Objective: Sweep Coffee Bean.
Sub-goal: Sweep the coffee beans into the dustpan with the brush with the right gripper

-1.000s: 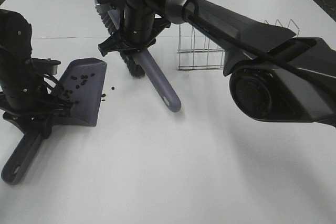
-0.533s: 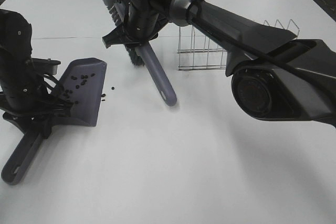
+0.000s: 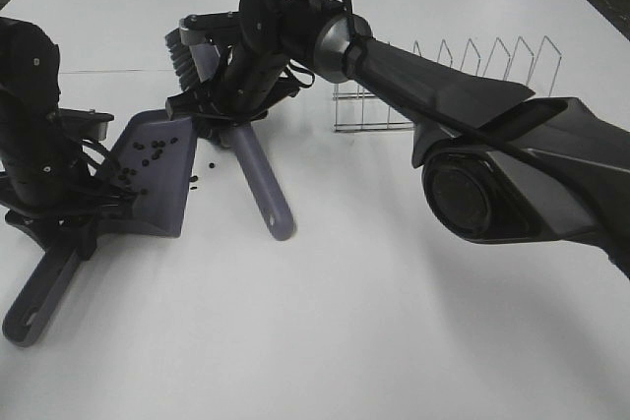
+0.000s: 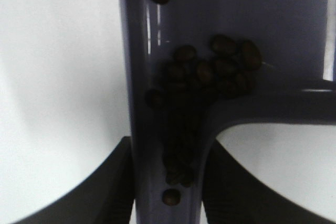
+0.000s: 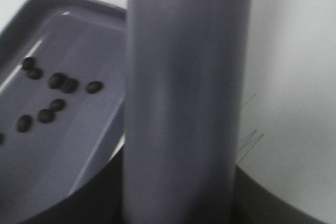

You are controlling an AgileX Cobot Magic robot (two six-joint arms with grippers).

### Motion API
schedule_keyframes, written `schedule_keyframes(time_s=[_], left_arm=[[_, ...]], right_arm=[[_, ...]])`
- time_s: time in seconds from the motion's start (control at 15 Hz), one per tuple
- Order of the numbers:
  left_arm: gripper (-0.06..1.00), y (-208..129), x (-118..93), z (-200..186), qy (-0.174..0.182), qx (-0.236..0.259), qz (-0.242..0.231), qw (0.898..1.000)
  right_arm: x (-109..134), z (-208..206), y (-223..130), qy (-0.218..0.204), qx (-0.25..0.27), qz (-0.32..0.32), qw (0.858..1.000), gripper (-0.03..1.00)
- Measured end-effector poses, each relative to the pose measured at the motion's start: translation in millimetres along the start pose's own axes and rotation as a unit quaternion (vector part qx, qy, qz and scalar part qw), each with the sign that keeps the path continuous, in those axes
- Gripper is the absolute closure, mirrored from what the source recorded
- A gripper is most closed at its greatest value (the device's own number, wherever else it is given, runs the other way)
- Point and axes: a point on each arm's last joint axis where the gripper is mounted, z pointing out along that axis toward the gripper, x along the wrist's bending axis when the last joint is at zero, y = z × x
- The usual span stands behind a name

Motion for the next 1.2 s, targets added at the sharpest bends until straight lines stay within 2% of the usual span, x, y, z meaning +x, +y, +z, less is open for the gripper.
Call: schedule_keyframes(time_s=[0.07,0.27,0.4,0.87,1.0,1.2], left_arm=[[0.61,0,0,0,0.0,0.0,-0.001,1.0],[0.61,0,0,0,0.0,0.0,-0.001,1.0],[0.61,0,0,0,0.0,0.0,-0.001,1.0],[0.61,0,0,0,0.0,-0.001,-0.001,1.0],[0.61,0,0,0,0.0,-0.001,-0.001,1.0],[0.61,1,0,0,-0.001,-0.003,-0.001,1.0]], right_arm=[[21,3,-5,0.049,0.01,-0.01,0.999,0.69],[55,5,-13,0.118,0.019,-0.029,0.992,0.69],[65,2,-13,0.156,0.022,-0.026,0.987,0.69],[60,-52,22,0.137,-0.032,-0.055,0.989,0.69],[47,-54,23,0.131,-0.019,-0.051,0.99,0.69],[15,-58,18,0.093,0.035,-0.047,0.994,0.69]])
